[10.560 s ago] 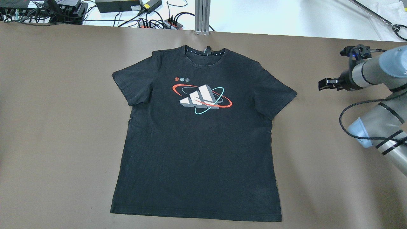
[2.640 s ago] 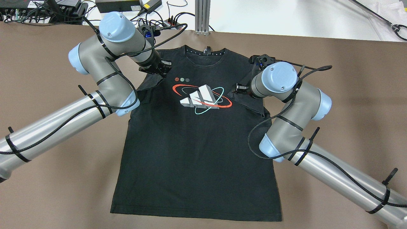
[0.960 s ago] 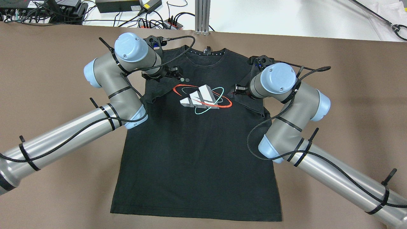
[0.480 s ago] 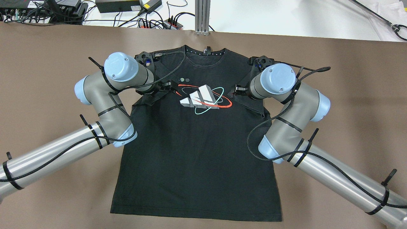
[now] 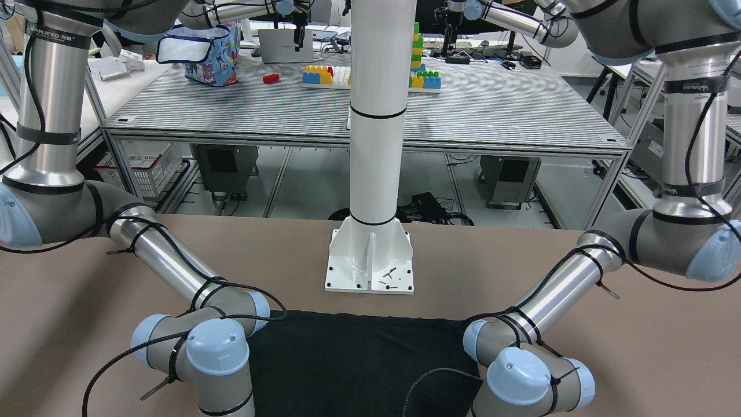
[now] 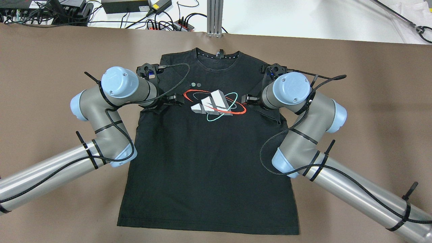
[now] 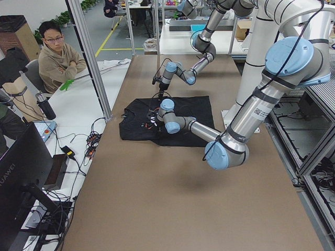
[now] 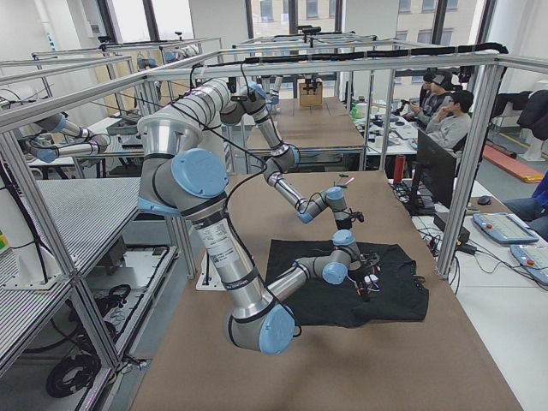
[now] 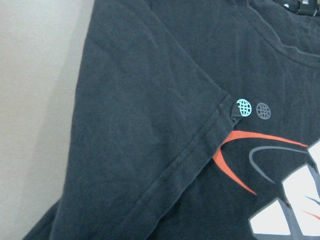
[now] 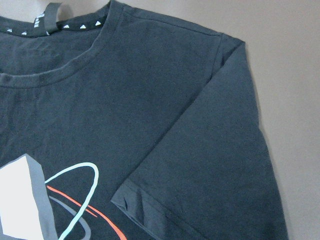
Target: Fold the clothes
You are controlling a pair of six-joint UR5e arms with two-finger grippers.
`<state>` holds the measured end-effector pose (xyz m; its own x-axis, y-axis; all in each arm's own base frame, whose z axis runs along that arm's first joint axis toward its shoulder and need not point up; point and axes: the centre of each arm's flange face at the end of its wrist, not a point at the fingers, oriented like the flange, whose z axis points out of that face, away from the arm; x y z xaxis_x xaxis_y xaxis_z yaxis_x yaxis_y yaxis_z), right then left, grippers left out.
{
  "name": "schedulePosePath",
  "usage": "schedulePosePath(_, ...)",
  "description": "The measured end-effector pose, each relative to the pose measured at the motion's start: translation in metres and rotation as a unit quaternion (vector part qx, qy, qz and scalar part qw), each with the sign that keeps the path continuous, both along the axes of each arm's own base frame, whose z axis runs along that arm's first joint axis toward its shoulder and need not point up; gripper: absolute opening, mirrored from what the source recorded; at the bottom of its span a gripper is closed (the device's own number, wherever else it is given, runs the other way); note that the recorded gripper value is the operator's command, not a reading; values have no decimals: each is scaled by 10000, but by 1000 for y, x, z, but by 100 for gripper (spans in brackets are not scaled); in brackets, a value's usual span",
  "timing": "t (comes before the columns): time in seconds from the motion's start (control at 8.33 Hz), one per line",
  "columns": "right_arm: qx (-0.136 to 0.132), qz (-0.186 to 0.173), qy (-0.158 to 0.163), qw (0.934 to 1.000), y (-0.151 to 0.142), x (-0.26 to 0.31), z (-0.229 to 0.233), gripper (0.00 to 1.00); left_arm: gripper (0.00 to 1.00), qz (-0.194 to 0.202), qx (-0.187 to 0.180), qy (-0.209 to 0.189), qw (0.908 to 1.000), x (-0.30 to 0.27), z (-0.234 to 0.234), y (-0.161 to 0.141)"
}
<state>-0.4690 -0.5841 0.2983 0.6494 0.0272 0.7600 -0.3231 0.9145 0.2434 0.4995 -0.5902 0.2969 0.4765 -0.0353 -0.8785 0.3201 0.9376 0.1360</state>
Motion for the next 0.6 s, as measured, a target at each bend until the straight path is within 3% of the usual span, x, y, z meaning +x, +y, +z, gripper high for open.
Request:
schedulePosePath(0.36, -123, 72, -251, 9996, 20, -3, -3, 95, 100, 108, 63, 197, 9997, -29, 11, 58)
schedulePosePath(0.6, -231, 99, -443, 9987, 57, 13, 7, 95, 100, 103, 3, 271, 9996, -46, 12, 108)
